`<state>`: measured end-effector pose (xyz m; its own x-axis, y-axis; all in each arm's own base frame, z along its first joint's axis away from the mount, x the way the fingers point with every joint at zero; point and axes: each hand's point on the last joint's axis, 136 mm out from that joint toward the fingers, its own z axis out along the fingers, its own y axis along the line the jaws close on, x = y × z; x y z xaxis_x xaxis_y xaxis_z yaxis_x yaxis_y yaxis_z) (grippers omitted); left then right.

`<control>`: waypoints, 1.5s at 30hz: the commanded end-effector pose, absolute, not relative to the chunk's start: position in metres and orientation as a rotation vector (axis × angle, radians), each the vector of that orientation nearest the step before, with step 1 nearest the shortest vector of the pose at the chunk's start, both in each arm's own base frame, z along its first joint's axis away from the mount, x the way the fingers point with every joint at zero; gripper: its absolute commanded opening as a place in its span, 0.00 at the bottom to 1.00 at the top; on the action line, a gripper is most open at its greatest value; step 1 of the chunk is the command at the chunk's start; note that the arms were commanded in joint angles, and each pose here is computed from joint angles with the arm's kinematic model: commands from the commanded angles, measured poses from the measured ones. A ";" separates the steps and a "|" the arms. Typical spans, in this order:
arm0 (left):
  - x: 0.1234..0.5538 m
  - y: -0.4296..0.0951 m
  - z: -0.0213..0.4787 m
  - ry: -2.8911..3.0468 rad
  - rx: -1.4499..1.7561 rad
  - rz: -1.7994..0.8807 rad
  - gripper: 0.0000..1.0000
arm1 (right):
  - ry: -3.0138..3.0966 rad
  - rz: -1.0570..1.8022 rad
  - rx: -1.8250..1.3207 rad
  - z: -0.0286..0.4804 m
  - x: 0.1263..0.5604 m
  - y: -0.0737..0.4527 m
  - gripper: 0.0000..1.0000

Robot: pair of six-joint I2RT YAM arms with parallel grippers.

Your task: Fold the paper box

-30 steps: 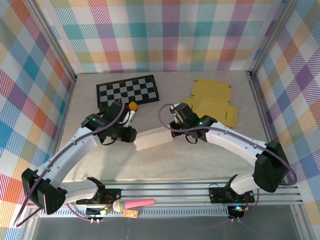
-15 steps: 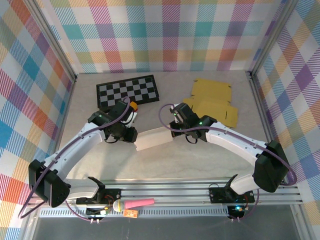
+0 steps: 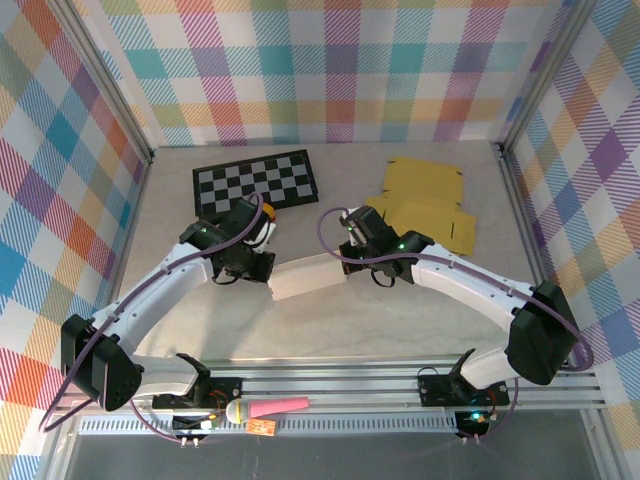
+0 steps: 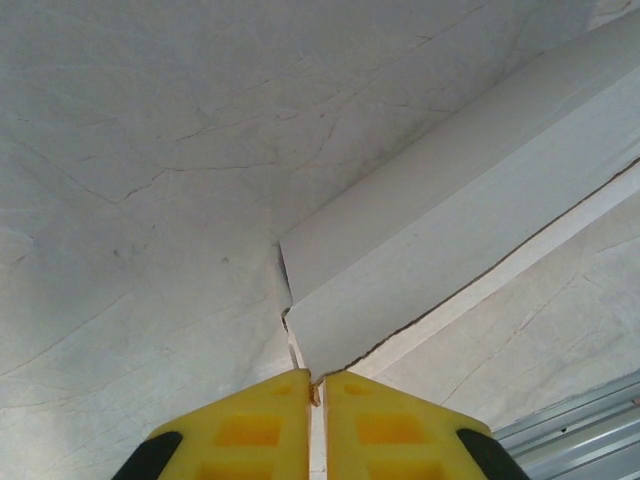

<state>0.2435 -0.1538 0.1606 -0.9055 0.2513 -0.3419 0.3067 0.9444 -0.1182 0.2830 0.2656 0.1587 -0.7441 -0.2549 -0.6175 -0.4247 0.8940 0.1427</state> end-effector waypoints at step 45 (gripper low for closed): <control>0.253 -0.173 0.171 2.940 -0.011 -0.482 0.00 | 2.521 0.382 -0.481 0.157 0.278 0.270 0.00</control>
<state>0.2504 -0.1629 0.1641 -0.9822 -0.0024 -0.1877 0.0471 0.9649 -0.2585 0.2837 0.2608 0.1590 -0.7711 -0.2509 -0.5852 -0.3952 0.9092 0.1310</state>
